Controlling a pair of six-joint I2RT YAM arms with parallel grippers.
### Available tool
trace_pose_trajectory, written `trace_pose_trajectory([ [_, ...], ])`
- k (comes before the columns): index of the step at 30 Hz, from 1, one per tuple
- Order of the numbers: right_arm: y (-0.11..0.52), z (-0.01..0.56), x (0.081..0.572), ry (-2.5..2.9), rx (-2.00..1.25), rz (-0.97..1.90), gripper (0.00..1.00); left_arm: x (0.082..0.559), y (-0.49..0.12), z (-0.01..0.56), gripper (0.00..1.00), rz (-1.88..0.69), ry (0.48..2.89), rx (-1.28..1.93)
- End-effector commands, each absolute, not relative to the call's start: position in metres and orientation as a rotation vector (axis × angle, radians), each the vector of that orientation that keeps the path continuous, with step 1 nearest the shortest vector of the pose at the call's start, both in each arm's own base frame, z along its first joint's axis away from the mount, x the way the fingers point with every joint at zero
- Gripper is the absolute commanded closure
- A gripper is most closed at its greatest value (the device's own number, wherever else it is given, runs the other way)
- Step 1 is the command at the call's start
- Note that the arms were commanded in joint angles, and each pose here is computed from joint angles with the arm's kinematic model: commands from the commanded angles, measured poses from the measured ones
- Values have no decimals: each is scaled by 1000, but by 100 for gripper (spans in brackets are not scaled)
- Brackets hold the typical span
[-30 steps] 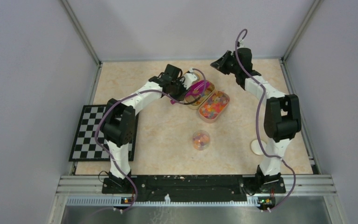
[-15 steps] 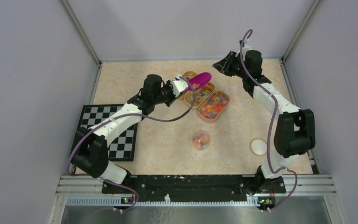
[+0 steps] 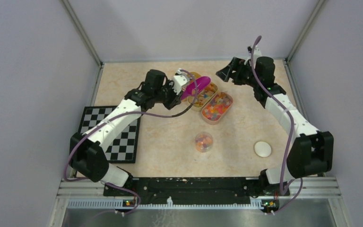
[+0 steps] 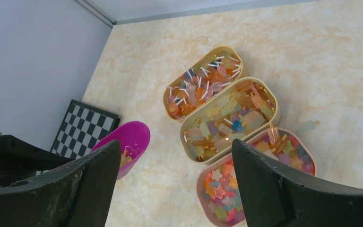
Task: Pack the candies
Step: Scoop the fake candies from the storage box, then place the fake candies in the packing bottle.
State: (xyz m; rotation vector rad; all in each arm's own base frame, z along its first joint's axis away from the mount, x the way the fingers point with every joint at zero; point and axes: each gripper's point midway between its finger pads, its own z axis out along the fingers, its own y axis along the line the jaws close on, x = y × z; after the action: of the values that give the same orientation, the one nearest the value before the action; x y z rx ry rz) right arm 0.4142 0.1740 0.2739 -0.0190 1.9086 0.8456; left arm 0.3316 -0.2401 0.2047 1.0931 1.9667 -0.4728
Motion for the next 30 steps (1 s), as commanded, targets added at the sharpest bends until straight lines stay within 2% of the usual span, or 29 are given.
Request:
trace_pose_trajectory([
  [1, 159, 266, 386, 1938, -33, 774, 14, 279, -225, 218, 100, -580, 2173, 996],
  [7, 132, 248, 368, 1980, 79, 637, 13, 233, -216, 218, 100, -710, 2320, 895],
  [12, 129, 238, 351, 2039, 53, 618, 13, 198, -218, 213, 100, -828, 2452, 867],
  [21, 130, 229, 331, 2026, 25, 652, 12, 165, -236, 205, 100, -909, 2530, 916],
  [25, 130, 225, 322, 2037, 2, 654, 12, 139, -257, 189, 100, -890, 2645, 1037],
  [30, 126, 225, 315, 2045, -22, 626, 11, 128, -261, 176, 100, -831, 2766, 1099],
])
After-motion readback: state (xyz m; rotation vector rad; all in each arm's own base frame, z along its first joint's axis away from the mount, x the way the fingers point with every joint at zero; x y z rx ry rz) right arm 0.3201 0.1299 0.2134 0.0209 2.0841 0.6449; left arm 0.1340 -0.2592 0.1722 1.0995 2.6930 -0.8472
